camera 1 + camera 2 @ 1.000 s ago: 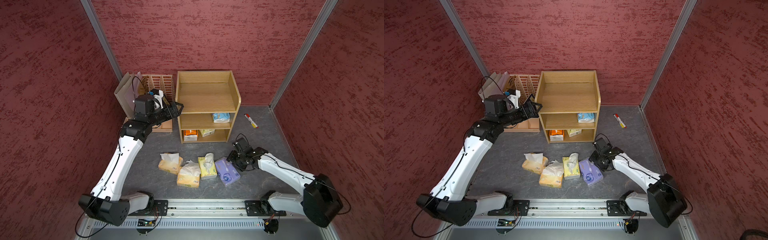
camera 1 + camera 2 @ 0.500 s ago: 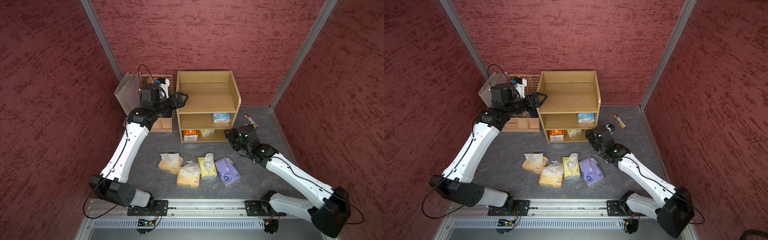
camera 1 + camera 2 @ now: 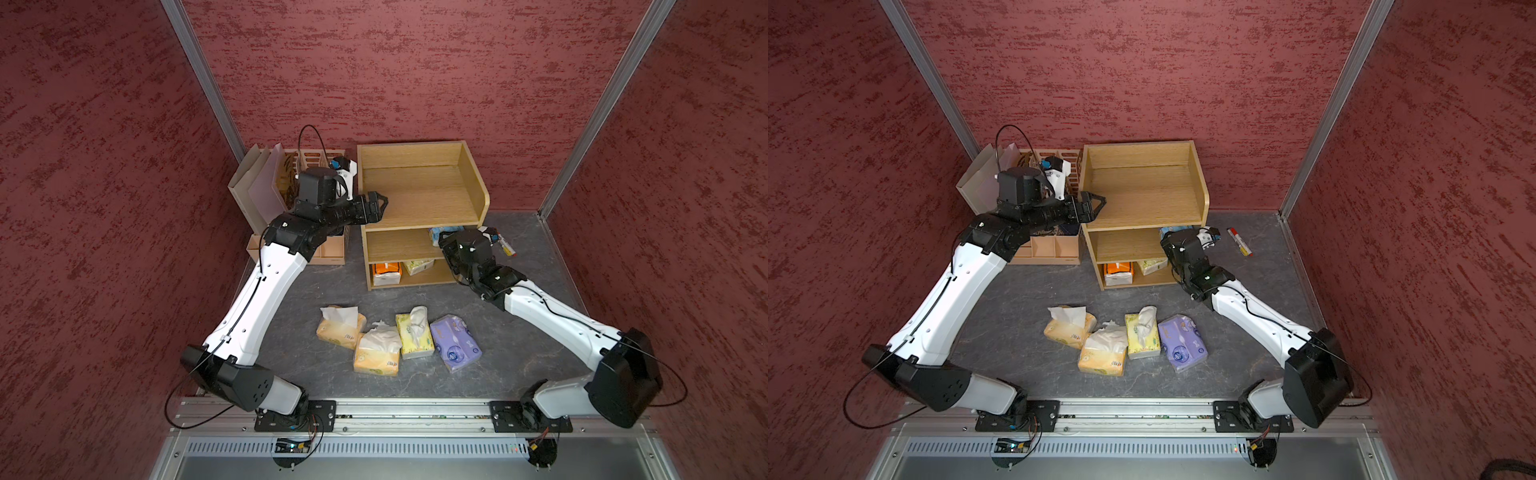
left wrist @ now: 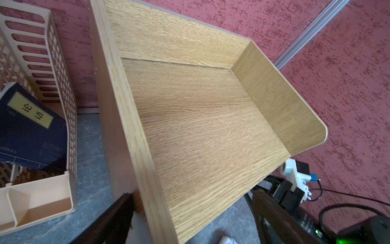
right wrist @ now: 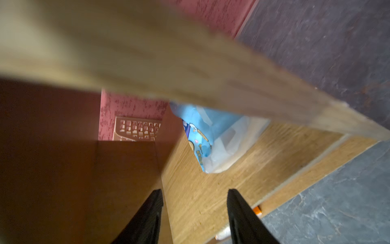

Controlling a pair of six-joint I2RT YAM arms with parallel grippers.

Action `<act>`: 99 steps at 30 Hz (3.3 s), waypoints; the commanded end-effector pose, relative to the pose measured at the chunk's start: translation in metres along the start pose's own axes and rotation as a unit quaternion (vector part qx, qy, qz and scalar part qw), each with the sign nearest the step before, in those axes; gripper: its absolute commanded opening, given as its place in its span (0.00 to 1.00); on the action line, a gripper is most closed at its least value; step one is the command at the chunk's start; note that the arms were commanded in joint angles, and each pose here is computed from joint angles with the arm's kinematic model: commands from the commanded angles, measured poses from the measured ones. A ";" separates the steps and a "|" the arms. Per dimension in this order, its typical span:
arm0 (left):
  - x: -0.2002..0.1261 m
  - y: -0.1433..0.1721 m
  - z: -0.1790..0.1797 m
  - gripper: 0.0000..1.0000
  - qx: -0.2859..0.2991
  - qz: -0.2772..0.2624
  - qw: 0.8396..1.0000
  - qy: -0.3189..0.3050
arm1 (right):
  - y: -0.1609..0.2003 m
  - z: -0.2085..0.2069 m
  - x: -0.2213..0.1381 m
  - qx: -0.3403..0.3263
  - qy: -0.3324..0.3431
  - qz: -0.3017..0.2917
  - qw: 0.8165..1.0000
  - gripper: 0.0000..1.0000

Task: Remove the tissue boxes from the shelf
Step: Adjust the shelf at the center of the board, then pick up a box of tissues from the shelf, then place the box of tissues at the center of the board.

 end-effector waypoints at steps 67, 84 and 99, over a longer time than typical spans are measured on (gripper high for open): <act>-0.005 0.002 -0.013 1.00 0.014 0.007 0.998 0.057 | -0.036 -0.045 0.022 -0.111 0.127 0.089 0.982 0.00; -0.026 -0.011 0.016 1.00 -0.058 -0.039 0.997 0.017 | 0.008 -0.112 -0.096 -0.198 0.197 0.237 0.930 0.00; -0.043 -0.011 0.006 1.00 -0.056 -0.059 0.996 0.037 | 0.008 -0.191 -0.159 -0.221 0.345 0.215 0.887 0.00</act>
Point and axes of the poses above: each gripper's point midway between its finger pads, its own x axis out along the fingers, its own z axis along the line the jaws close on, y = z × x, the point moved 6 cm from there along -x, back along the fingers, and after that the axes turned 15 degrees about -x, right-handed, at the moved point
